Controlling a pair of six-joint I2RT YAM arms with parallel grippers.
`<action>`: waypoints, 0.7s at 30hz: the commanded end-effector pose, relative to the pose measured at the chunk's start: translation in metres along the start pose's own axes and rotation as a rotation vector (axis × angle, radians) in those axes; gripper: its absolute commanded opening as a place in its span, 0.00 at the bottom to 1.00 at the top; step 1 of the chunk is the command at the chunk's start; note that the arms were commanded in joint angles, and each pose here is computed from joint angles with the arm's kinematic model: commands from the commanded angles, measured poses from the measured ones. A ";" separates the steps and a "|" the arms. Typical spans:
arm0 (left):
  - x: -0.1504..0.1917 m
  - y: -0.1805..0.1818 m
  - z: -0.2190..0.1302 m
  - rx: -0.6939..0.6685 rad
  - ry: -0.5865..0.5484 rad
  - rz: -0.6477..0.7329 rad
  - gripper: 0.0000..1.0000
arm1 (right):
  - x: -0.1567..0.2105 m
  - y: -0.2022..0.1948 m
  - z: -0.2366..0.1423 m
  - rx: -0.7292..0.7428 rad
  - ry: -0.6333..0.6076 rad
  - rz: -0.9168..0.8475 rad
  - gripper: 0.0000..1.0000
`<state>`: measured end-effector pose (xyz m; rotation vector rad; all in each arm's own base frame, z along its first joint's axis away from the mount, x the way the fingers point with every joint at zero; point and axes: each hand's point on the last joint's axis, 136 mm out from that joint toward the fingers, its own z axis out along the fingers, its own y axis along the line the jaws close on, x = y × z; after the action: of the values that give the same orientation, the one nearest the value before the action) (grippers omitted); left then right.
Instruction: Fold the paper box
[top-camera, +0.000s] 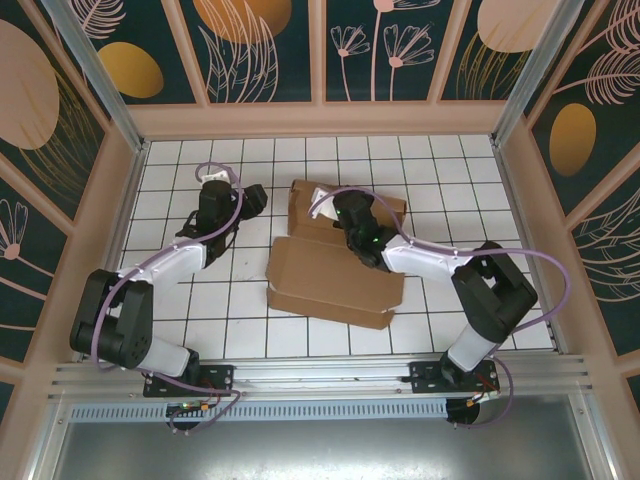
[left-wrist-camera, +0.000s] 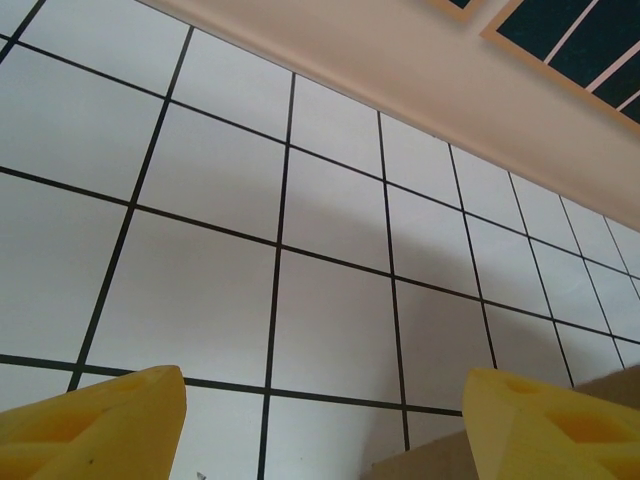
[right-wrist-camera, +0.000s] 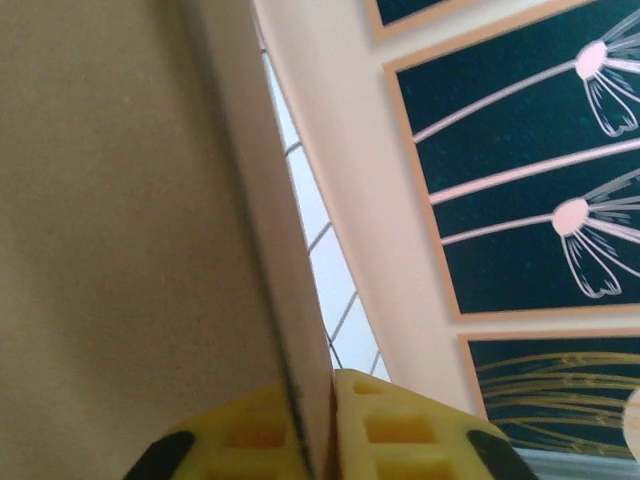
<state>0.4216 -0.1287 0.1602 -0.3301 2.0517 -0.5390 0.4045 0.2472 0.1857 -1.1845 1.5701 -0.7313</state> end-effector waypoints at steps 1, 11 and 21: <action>-0.019 -0.010 -0.013 0.029 -0.067 -0.002 0.73 | -0.001 -0.027 0.009 0.073 0.013 0.105 0.05; -0.034 -0.011 -0.026 0.012 -0.108 0.010 0.73 | 0.026 -0.044 0.032 -0.025 0.053 0.426 0.00; -0.059 -0.007 -0.049 -0.027 -0.181 0.026 0.74 | 0.078 -0.034 0.052 -0.331 0.258 1.018 0.00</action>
<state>0.4115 -0.1075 0.2169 -0.3551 1.9118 -0.5016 0.4764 0.1659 0.2030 -0.5320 2.0497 -0.1908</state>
